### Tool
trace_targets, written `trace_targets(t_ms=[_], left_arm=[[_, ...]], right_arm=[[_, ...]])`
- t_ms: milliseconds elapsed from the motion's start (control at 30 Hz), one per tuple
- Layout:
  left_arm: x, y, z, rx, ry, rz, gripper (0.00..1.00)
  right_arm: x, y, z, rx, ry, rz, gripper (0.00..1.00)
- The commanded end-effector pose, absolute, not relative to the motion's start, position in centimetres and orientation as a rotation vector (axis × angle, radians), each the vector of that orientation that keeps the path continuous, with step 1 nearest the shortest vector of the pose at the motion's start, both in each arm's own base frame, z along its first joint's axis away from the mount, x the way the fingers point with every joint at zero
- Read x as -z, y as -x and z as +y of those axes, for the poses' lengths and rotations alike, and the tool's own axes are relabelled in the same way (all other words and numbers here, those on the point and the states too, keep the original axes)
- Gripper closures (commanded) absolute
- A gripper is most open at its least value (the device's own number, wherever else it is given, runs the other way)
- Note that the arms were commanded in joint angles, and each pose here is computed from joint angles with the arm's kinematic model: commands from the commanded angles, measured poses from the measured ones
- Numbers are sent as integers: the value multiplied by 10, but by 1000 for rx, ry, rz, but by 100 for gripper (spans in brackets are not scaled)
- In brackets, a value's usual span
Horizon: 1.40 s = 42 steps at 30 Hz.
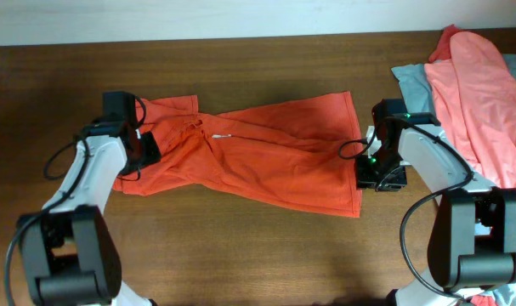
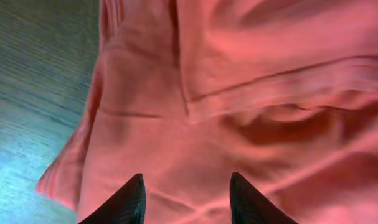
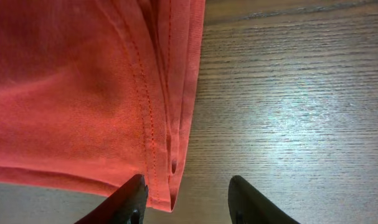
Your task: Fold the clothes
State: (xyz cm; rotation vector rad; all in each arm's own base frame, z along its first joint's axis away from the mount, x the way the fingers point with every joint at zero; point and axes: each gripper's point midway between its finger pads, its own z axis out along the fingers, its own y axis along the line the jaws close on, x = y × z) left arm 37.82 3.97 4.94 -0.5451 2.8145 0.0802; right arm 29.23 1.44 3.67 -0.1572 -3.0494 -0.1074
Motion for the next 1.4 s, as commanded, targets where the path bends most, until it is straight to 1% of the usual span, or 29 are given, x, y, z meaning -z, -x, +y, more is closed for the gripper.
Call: trace_targets(t_ms=[0,67,167,300,367,400,467,567,633,700,733,767,833,933,1033,1167,1233,1267,1300,1367], left_arm=[[-15,-370,46,-158,540,2902,57],[3,-362,45,-167,544,2961,60],[20,-348,46,-198,551,3038,62],[31,-320,61,-350,570,3132,70],[33,-303,72,-420,597,3173,70],[34,-297,74,-426,618,3188,70],[35,-292,77,-429,635,3202,70],[35,-292,76,-416,641,3203,70],[35,-292,75,-406,642,3205,70],[36,-292,72,-369,646,3210,70],[36,-292,71,-362,647,3211,70],[37,-293,70,-355,649,3211,70],[37,-293,70,-349,649,3210,70],[37,-293,70,-349,649,3210,70],[37,-293,70,-349,649,3210,70],[37,-293,70,-349,649,3209,70],[37,-293,70,-349,649,3209,70],[37,-293,70,-348,649,3209,70],[37,-293,70,-348,649,3209,70],[37,-293,70,-348,649,3209,70]], right_arm=[[-35,-290,10,87,172,-3040,52],[-35,-291,10,87,172,-3040,53],[-35,-292,10,86,172,-3045,53],[-34,-301,9,86,165,-3082,53],[-34,-305,10,91,143,-3099,54],[-34,-305,13,117,129,-3099,56],[-36,-305,25,234,53,-3098,58],[-39,-310,42,387,-31,-3106,58],[-40,-312,48,442,-60,-3111,61],[-43,-315,57,516,-127,-3115,62],[-43,-316,57,514,-130,-3121,61],[-42,-323,56,501,-132,-3151,54],[-43,-339,53,480,-123,-3220,50],[-44,-357,52,476,-140,-3293,50],[-36,-365,52,479,-133,-3306,50],[-12,-370,56,517,-129,-3275,51],[-5,-373,60,563,-132,-3266,57],[0,-376,65,614,-137,-3260,68],[1,-378,66,621,-140,-3264,76],[2,-383,62,581,-141,-3289,94]])
